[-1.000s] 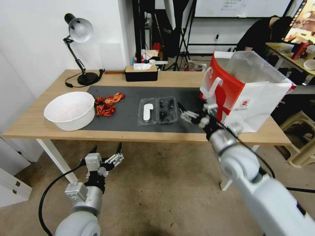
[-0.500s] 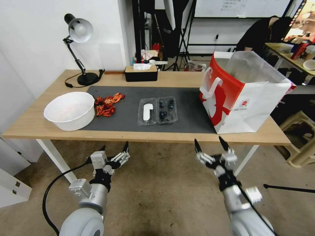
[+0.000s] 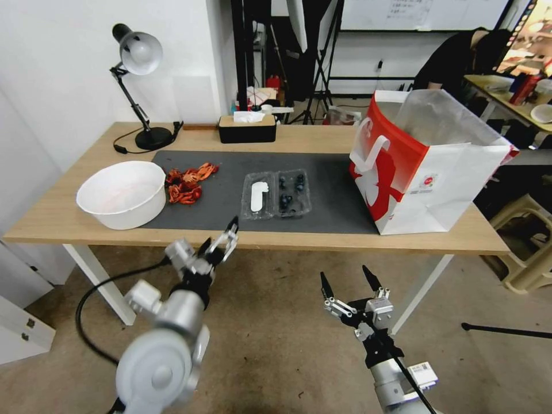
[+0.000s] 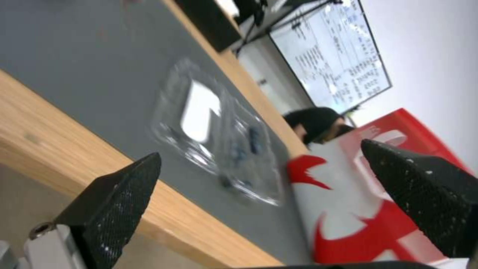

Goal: Close the takeout container lid, then place the container into the takeout bag.

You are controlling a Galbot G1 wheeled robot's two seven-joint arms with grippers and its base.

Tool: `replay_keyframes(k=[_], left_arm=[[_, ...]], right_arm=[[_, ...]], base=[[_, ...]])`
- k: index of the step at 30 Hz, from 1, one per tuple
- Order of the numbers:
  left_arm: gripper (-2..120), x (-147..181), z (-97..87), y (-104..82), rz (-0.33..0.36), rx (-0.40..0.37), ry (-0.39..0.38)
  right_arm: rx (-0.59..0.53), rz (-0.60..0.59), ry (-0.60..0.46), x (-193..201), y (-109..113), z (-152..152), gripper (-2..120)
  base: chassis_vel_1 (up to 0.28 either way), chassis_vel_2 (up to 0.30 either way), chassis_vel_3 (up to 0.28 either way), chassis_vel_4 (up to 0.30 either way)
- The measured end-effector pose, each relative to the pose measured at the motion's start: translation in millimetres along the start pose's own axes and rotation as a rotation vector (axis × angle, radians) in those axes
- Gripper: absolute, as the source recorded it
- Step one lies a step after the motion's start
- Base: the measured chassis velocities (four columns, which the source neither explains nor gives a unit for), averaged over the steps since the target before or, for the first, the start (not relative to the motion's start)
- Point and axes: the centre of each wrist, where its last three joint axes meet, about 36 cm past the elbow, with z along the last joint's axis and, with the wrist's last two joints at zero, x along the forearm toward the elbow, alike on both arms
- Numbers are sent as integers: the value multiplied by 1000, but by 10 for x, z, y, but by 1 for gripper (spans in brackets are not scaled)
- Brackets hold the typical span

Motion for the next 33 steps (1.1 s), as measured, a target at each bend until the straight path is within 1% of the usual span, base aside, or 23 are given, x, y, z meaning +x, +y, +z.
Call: replay_keyframes(k=[1, 2, 5, 6, 8, 9, 10, 12, 17, 19, 25, 33], left_arm=[[100, -71, -19, -14, 5, 36, 22], [100, -71, -19, -14, 5, 36, 22], [100, -285, -44, -66, 4, 106, 72], [100, -285, -44, -66, 4, 106, 72], [100, -496, -39, -121, 2, 141, 95], [100, -496, -39, -121, 2, 141, 95], [100, -590, -26, -143, -2, 147, 105], [100, -749, 37, -204, -9, 144, 124], [100, -874, 116, -254, -38, 127, 138], [100, -949, 153, -270, -62, 112, 144], [100, -1053, 176, -290, -81, 96, 145], [100, -1196, 246, -297, -106, 81, 154]], right_arm=[[-1, 0, 1, 5, 22, 5, 100], [-1, 0, 1, 5, 22, 5, 100], [3, 0, 9, 29, 54, 27, 100], [3, 0, 9, 29, 54, 27, 100], [10, 3, 14, 41, 67, 49, 100], [10, 3, 14, 41, 67, 49, 100], [13, 4, 15, 44, 70, 55, 100], [15, 8, 18, 48, 80, 72, 100], [17, 12, 24, 53, 84, 103, 100], [19, 14, 27, 53, 79, 116, 100], [26, 18, 31, 44, 51, 144, 100], [22, 16, 31, 34, 68, 153, 100]], base=[[0, 0, 0, 0], [0, 0, 0, 0], [0, 0, 0, 0], [0, 0, 0, 0], [0, 0, 0, 0], [0, 0, 0, 0], [0, 0, 0, 0], [0, 0, 0, 0], [0, 0, 0, 0], [0, 0, 0, 0], [0, 0, 0, 0], [0, 0, 0, 0]])
